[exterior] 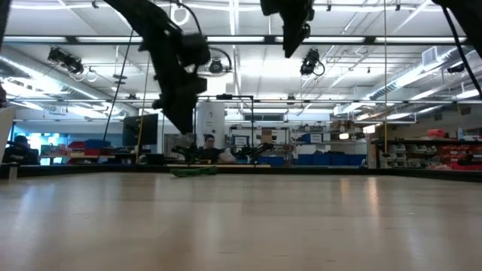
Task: Pick and place USB-C Cables
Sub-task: Put the green charger cable into the bin
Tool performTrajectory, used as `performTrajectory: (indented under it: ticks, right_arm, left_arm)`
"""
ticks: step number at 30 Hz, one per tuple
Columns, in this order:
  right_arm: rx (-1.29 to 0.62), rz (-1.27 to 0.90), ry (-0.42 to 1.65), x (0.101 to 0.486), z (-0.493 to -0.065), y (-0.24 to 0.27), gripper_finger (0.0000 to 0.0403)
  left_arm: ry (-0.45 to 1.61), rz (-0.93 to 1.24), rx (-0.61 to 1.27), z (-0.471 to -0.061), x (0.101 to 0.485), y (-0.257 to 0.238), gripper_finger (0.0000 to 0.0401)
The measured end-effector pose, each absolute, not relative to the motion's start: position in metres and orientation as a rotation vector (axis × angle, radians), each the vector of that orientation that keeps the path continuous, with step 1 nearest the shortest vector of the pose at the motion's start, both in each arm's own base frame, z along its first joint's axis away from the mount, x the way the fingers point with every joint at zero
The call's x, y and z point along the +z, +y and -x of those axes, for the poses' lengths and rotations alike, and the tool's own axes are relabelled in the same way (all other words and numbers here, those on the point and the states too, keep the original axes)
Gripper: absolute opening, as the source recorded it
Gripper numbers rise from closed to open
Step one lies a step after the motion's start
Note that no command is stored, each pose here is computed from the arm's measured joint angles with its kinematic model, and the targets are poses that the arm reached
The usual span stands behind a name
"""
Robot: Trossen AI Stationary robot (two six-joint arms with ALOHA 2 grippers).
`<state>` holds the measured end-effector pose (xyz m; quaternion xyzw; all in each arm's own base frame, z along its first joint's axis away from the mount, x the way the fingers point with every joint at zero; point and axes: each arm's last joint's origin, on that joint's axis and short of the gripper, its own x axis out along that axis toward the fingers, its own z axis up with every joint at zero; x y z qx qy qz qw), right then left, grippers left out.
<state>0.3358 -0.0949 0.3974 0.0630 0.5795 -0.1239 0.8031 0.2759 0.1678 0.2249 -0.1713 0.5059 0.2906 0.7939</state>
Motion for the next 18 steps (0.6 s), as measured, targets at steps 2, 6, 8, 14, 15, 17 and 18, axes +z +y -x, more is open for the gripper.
performTrajectory:
  ticks: [2, 6, 8, 14, 15, 17, 18]
  right_arm:
    - [-0.253, -0.129, 1.233, 0.400, -0.336, -0.086, 0.0190]
    - [-0.225, -0.116, 1.215, 0.406, -0.334, -0.069, 0.0190]
    - [-0.225, -0.129, 1.215, 0.405, -0.336, -0.062, 0.0190]
    - [-0.171, -0.105, 1.223, 0.403, -0.341, -0.034, 0.0190]
    - [-0.159, -0.097, 1.223, 0.403, -0.342, -0.029, 0.0190]
    - [-0.143, -0.079, 1.224, 0.403, -0.343, -0.020, 0.0190]
    - [-0.138, -0.065, 1.224, 0.403, -0.343, -0.016, 0.0190]
  left_arm:
    - [1.115, 0.393, 0.615, -0.284, 0.218, 0.179, 0.0142]
    - [1.128, 0.461, 0.548, -0.299, 0.204, 0.191, 0.0152]
    - [1.143, 0.475, 0.542, -0.304, 0.197, 0.193, 0.0164]
    - [1.182, 0.566, 0.592, -0.307, 0.181, 0.195, 0.0216]
    - [1.186, 0.579, 0.600, -0.307, 0.180, 0.194, 0.0225]
    - [1.177, 0.589, 0.608, -0.307, 0.179, 0.194, 0.0239]
    - [1.174, 0.589, 0.609, -0.307, 0.179, 0.194, 0.0245]
